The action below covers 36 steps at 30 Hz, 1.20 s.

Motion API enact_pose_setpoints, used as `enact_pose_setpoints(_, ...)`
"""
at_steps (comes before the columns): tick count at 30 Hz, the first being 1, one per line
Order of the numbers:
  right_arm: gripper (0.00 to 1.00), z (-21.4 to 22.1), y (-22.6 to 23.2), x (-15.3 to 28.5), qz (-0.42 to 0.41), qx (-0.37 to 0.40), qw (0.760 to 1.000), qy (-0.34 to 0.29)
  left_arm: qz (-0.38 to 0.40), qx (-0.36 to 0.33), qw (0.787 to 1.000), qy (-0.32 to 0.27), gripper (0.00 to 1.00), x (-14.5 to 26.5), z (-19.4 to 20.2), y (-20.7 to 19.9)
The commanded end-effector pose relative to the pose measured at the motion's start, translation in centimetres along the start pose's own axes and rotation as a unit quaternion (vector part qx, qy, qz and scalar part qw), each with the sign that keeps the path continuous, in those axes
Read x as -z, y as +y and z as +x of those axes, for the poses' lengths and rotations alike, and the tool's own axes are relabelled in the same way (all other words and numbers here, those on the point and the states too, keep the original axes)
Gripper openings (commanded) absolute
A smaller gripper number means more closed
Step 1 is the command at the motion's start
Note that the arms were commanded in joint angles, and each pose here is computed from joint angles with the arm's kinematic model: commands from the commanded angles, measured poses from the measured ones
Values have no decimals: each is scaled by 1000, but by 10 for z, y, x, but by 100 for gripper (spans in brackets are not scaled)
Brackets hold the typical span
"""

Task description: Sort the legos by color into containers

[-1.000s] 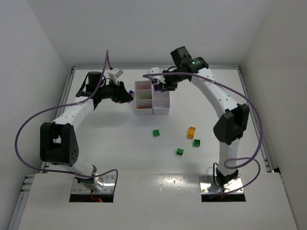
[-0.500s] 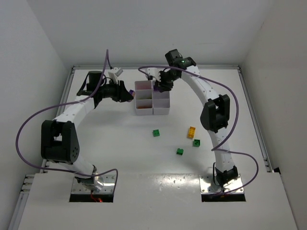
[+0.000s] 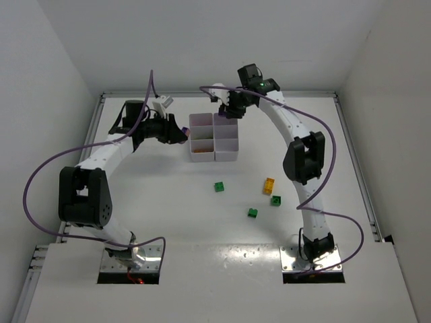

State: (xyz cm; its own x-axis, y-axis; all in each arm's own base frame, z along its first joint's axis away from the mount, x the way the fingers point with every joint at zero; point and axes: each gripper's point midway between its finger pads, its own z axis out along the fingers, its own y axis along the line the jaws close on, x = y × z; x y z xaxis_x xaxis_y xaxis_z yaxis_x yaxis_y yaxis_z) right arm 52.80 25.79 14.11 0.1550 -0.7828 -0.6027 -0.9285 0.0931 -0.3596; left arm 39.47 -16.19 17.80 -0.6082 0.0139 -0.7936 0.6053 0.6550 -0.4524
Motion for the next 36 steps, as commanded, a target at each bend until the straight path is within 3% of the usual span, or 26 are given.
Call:
enact_pose_setpoints(1,25,-6,-20,-3,38,7,999,-8,3,-26,999,-32,16,4,-29,-3)
enact_pose_setpoints(11,29,-1,-7,-18,18,9,1000,2,-1,-21,999,-31,16,5,-26,1)
enact_pose_setpoints(21,56,-3,2,-6,14,7,1000,5,3,-18,999,-27,16,5,-22,1)
enact_pose_setpoints(25,61,-11,-3,2,25,8,1000,-2,8,-27,999,-32,16,4,-30,-5)
enact_pose_setpoints(30,61,-38,-32,42,87,-24,995,-42,14,-67,997,-43,16,-8,-49,-22)
enact_pose_setpoints(34,61,-63,-54,109,170,-87,978,-83,25,-94,994,-56,16,-36,-81,-38)
enact_pose_setpoints(36,62,-47,-55,127,192,-120,971,-78,17,-94,994,-58,16,-49,-89,-36)
